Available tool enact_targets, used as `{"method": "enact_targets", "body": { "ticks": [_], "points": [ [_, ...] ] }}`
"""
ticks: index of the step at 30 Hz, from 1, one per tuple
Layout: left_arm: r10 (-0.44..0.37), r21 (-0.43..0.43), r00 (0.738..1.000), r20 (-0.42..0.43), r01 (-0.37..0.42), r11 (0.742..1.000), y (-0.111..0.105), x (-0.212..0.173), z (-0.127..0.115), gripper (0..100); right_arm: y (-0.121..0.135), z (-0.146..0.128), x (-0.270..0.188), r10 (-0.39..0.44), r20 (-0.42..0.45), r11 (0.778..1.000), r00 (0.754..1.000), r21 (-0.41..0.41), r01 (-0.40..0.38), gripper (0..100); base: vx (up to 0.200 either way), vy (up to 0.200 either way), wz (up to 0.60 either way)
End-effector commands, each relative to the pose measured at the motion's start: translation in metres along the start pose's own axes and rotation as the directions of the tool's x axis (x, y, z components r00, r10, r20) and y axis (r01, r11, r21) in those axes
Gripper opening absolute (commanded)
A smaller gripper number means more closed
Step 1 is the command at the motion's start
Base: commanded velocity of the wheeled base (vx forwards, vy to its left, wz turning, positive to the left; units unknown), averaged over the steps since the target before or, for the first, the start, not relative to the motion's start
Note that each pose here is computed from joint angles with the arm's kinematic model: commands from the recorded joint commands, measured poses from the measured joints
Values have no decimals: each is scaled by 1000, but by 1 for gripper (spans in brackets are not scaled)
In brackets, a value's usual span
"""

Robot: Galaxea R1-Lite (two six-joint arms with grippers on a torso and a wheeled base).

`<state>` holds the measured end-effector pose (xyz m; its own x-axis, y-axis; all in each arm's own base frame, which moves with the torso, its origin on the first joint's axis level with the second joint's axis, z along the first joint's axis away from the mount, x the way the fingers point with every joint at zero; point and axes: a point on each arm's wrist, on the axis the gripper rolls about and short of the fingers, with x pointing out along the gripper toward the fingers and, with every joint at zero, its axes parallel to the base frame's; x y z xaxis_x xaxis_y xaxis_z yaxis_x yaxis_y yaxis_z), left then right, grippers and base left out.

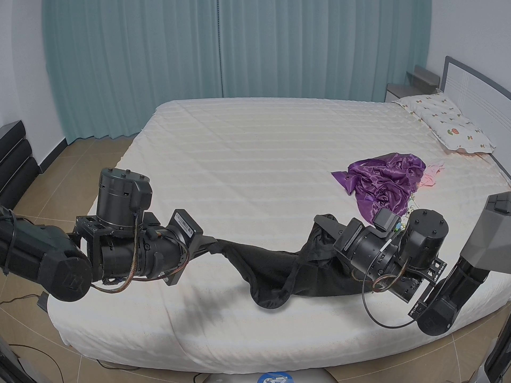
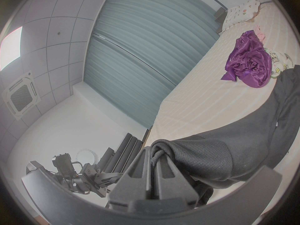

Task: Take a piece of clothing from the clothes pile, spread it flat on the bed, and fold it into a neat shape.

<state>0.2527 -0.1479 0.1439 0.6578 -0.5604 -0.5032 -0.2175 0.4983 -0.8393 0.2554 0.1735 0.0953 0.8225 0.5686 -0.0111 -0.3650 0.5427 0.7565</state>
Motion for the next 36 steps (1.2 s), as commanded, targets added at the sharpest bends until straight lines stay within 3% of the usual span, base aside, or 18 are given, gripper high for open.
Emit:
{"method": "enact_targets", "body": {
  "ticks": [1,10,13,14,16,23,26,27,28,31,34,36],
  "points": [
    [7,1,1000,-11,-7,1000,1,-4,-4,0,3,-1,-12,-5,-15,1000,1000,-14,4,0,-200,0,0],
    [-40,23,999,-26,40,999,-9,-39,-16,0,31,18,-63,61,31,998,998,-26,-60,0,-133,0,0],
    [-98,35,995,-9,98,995,-20,-68,-16,0,54,27,-95,155,67,988,986,-29,-153,0,0,0,0],
    [-132,40,991,3,132,990,-25,-81,-16,0,69,33,-112,227,86,974,970,-29,-225,0,0,0,0],
    [-155,44,988,10,154,987,-27,-88,-16,0,76,36,-120,257,97,966,962,-29,-255,0,0,0,0],
    [-349,83,933,90,342,936,-64,-149,-9,0,150,111,-190,420,271,907,866,-84,-413,0,0,0,0],
    [-386,92,917,95,378,921,-76,-165,-7,0,164,128,-202,401,278,916,873,-87,-393,0,0,0,0],
    [-400,96,909,113,391,915,-88,-171,-3,0,173,143,-203,355,298,935,886,-88,-345,0,0,0,0],
    [-399,95,909,116,390,916,-88,-171,-2,0,173,145,-203,353,302,935,885,-88,-343,0,0,0,0],
    [-364,74,915,174,356,932,-101,-152,21,0,183,177,-175,305,371,951,877,-65,-303,0,0,0,0],
    [-312,35,926,214,312,949,-101,-133,39,0,176,203,-141,249,402,968,881,-62,-245,0,0,0,0],
    [-301,-1,917,261,312,950,-105,-128,57,0,173,219,-116,222,429,974,876,-63,-216,0,0,0,0]
  ]
}}
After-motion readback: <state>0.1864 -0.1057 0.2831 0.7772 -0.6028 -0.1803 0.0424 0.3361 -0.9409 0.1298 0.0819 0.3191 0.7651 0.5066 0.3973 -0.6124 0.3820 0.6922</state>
